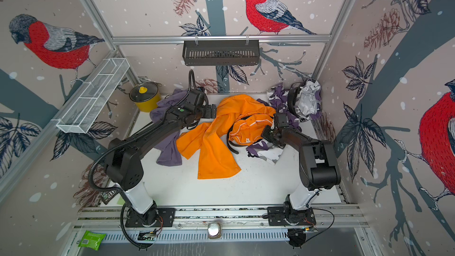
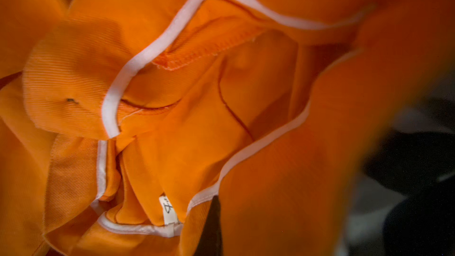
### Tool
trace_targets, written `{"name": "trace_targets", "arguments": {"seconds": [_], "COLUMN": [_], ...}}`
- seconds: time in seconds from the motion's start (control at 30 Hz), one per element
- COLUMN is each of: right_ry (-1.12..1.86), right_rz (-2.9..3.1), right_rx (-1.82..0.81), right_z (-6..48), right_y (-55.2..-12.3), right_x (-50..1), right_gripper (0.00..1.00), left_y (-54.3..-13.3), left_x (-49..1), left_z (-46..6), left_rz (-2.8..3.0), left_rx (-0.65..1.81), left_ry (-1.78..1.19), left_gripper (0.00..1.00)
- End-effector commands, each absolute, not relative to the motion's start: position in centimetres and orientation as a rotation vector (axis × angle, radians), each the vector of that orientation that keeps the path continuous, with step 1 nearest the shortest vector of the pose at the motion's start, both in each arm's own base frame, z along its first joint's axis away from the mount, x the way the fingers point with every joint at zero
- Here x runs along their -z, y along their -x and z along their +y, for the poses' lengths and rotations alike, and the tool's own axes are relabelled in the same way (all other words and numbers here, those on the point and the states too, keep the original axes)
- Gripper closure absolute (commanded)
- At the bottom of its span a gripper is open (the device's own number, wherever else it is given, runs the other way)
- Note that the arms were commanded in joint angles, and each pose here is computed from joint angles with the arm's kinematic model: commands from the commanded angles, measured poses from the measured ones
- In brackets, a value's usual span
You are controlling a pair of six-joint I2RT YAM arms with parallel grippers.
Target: Remove the belt from the trousers
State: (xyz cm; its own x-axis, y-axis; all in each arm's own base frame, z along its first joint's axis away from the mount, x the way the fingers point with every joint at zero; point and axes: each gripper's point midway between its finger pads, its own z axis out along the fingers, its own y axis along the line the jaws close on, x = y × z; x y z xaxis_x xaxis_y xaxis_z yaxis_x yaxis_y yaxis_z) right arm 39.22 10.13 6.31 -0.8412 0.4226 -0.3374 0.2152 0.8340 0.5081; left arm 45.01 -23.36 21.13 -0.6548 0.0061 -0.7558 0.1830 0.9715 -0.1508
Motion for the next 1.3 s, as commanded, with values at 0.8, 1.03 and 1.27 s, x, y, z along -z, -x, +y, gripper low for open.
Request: {"name": "trace_targets", "arguments": {"seconds": [0.8, 1.03, 1.27], "right_ry": [1.132, 0.924, 0.738], "right_rz": [1.676, 2.155, 2.290], "right_rx": [-0.948, -0.912, -0.525], "right_z": [35.9, 35.6, 31.8], "right_y": [-31.9, -43.4, -47.9], "right_x": [-43.9, -27.4, -24.0], "right_gripper": [1.00, 0.88, 0.30], "left_y": [-37.2, -38.3, -39.5], "left_x": [-36.7, -33.9, -31.2], "left_z": [-1.5, -1.5, -3.0], "left_rz": [1.820, 1.887, 1.941], "left_rx": [-0.107, -0.101, -0.025], "left_ry": [0.447, 0.441, 0.418], "left_gripper": [0.07, 0.07, 0.07]}}
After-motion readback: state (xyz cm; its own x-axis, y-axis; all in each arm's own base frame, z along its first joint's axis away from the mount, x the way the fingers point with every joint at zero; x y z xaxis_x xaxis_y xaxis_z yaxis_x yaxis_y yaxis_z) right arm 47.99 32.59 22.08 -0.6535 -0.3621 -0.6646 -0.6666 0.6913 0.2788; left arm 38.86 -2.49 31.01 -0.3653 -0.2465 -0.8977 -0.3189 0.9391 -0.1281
